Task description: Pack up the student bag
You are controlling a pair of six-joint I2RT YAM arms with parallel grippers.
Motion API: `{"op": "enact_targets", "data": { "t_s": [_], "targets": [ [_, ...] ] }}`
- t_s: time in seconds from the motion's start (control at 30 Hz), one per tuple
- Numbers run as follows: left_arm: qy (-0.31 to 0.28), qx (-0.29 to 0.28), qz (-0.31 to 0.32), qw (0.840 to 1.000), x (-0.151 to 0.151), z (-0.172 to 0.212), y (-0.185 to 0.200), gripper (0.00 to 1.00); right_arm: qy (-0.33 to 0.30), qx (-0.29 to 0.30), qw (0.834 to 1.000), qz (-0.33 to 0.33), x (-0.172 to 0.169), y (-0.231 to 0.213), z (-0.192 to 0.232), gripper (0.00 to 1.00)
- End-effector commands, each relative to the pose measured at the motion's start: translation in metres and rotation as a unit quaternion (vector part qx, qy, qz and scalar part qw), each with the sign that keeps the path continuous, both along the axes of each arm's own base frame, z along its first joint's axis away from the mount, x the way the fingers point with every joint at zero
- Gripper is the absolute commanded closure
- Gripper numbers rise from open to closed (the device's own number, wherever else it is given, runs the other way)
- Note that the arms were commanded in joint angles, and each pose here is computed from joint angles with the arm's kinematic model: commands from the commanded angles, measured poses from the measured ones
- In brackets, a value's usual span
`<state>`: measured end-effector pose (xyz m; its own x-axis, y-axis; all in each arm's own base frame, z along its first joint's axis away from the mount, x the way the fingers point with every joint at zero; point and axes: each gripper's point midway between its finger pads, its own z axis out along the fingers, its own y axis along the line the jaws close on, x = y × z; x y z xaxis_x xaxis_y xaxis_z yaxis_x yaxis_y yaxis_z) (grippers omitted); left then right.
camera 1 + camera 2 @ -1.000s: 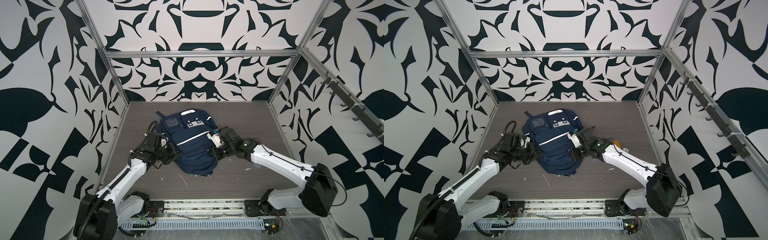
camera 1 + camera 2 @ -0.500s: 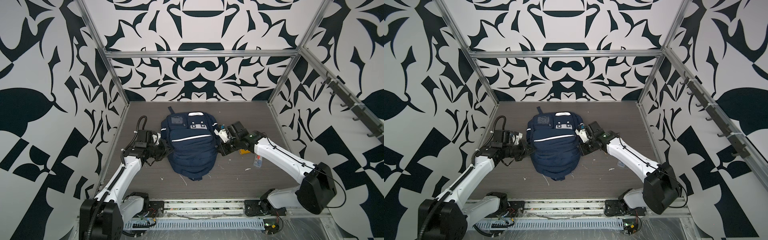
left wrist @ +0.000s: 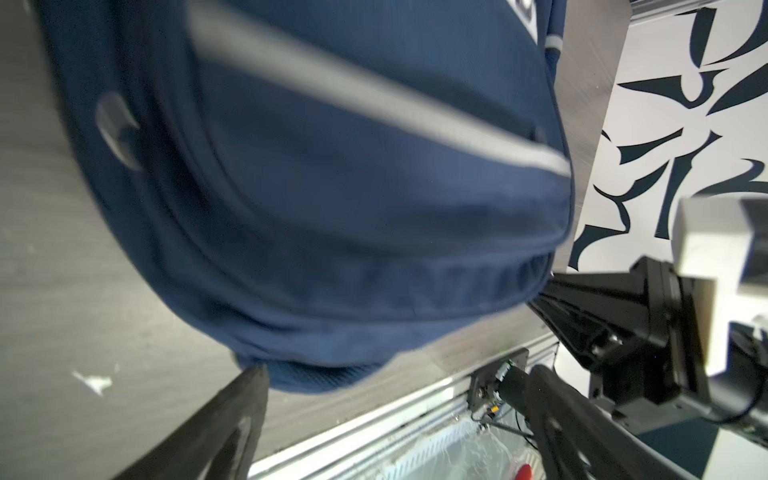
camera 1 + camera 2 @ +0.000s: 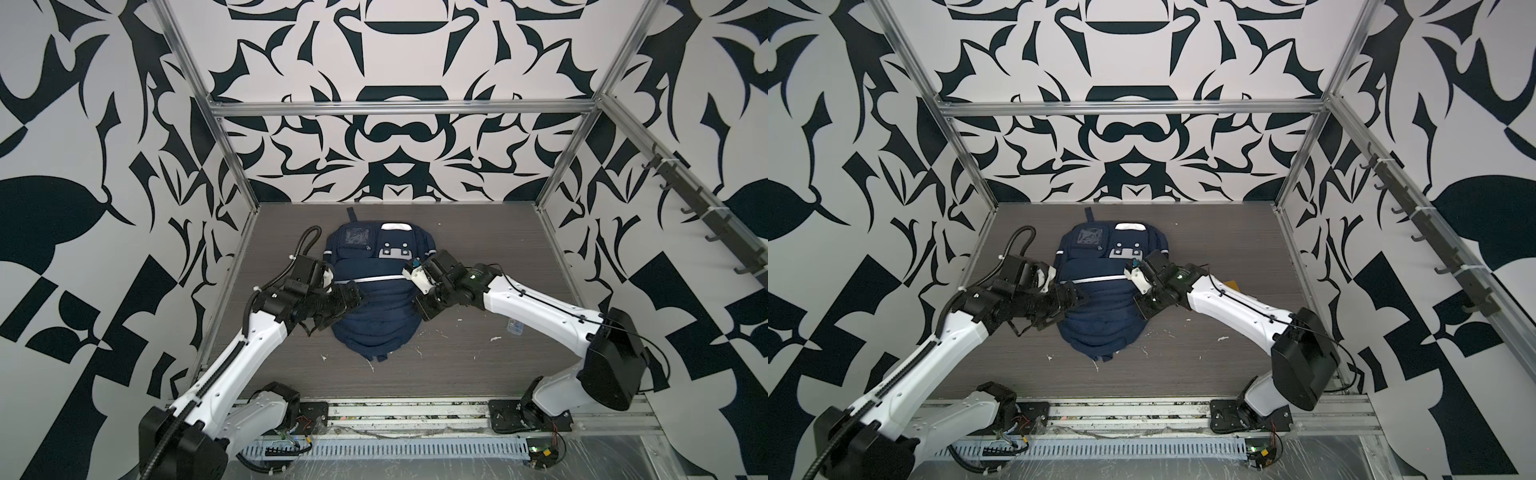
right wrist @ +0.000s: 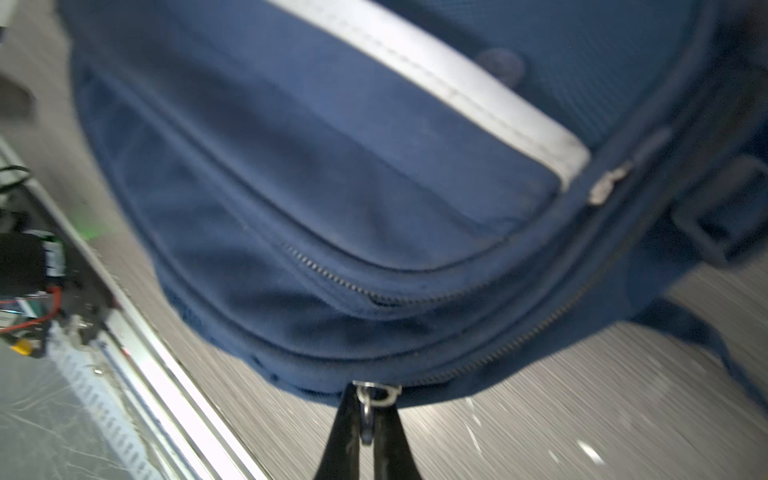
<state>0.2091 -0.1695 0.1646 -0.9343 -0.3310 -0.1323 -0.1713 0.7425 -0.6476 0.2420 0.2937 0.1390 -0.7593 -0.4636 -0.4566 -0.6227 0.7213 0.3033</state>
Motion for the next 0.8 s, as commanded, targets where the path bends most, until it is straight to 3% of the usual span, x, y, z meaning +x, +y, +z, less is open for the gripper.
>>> {"op": "enact_targets", "data": {
  "t_s": [0.0,0.17,0.43,0.47,0.6,0.77],
  "targets": [
    [0.047,-0.03,0.055,0.997,-0.009,-0.015,0.001,0.01,-0.043,0.102,0.994,0.0,0.016,0.043,0.051,1.0],
    [0.03,-0.045,0.073,0.996,0.007,-0.016,-0.004,0.0,-0.021,0.138,0.99,0.033,-0.008,0.081,0.054,1.0],
    [0.028,-0.072,0.083,0.994,0.032,-0.018,-0.018,0.1,-0.002,0.171,0.985,0.027,-0.029,0.103,0.047,1.0],
    [0.034,-0.069,0.086,0.993,0.03,-0.022,-0.017,0.14,-0.003,0.174,0.984,0.023,-0.029,0.103,0.048,1.0],
    [0.04,-0.062,0.099,0.992,0.028,-0.031,-0.012,0.67,-0.007,0.176,0.984,0.017,-0.029,0.101,0.05,1.0],
    [0.024,-0.044,0.097,0.994,0.029,-0.025,-0.004,0.96,0.0,0.153,0.988,-0.006,-0.027,0.084,0.036,1.0]
  ]
}}
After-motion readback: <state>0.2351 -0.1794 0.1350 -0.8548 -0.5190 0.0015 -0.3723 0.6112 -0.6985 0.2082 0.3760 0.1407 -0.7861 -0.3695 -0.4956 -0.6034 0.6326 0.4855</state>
